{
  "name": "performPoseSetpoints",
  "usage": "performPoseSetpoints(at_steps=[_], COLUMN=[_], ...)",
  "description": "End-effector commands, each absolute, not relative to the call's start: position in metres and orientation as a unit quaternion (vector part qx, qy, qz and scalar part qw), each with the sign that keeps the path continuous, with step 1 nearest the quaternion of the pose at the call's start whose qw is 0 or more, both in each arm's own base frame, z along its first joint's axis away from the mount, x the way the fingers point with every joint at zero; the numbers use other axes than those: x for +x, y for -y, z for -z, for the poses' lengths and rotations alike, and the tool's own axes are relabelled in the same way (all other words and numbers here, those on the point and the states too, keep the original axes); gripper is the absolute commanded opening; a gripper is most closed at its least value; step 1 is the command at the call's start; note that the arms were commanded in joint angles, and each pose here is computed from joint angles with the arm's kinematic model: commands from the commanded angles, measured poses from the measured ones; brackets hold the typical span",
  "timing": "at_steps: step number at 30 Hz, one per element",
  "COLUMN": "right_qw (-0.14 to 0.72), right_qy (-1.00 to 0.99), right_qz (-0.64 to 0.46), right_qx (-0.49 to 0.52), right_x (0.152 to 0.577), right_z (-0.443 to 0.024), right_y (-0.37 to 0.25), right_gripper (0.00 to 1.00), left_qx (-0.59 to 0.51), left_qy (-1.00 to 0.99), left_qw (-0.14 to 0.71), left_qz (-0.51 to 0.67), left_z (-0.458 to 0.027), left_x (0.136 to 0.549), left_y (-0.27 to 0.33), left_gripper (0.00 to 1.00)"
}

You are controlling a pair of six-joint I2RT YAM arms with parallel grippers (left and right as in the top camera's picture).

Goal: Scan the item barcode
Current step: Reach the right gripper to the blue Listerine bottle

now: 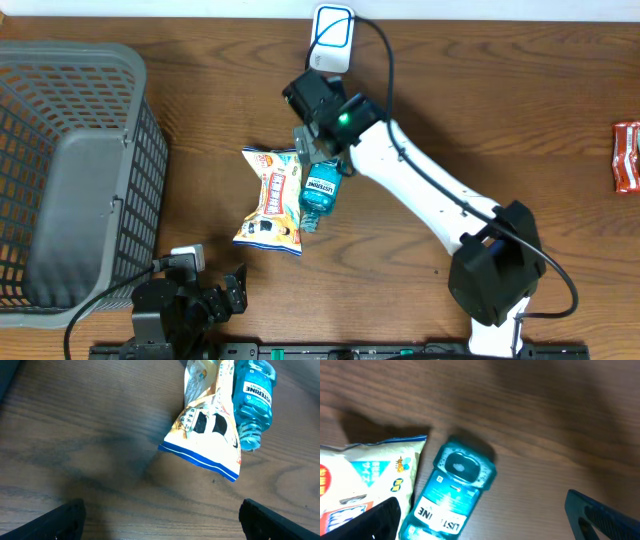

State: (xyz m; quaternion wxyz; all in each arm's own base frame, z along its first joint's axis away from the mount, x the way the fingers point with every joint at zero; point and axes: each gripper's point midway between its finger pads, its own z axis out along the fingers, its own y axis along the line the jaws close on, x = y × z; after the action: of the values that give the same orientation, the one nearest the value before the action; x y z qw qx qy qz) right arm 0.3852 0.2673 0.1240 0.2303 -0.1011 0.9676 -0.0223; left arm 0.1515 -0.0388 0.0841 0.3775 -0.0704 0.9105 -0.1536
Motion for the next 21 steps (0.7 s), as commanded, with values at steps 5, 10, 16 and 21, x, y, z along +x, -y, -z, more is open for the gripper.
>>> performPoseSetpoints(at_steps=[5, 10, 16, 21], right_qw=[0.228, 0.222, 0.198, 0.164], right_qy=[-0.967, -0.964, -0.967, -0.972], right_qz=[0.039, 0.039, 0.086, 0.127], right_qx=[-0.108, -0.138, -0.135, -0.108], right_x=[0.365, 0.349, 0.337, 0.324], right_z=[-0.083, -0.060, -0.021, -0.004], right_y=[-0.281, -0.301, -0.298, -0.278], right_gripper=[0.99, 0.99, 0.99, 0.98], left_qx=[-0.065, -0.065, -0.065, -0.065], left_qy=[-0.912, -0.912, -0.912, -0.912], left_qw=[0.373, 0.373, 0.373, 0.373], left_qz=[0.157, 0.157, 0.157, 0.157], left_z=[-0.084, -0.084, -0.084, -0.084], left_x=[0.149, 0.149, 0.149, 0.149], left_y=[0.041, 0.041, 0.041, 0.041], left_gripper=[0.98, 0.98, 0.98, 0.98])
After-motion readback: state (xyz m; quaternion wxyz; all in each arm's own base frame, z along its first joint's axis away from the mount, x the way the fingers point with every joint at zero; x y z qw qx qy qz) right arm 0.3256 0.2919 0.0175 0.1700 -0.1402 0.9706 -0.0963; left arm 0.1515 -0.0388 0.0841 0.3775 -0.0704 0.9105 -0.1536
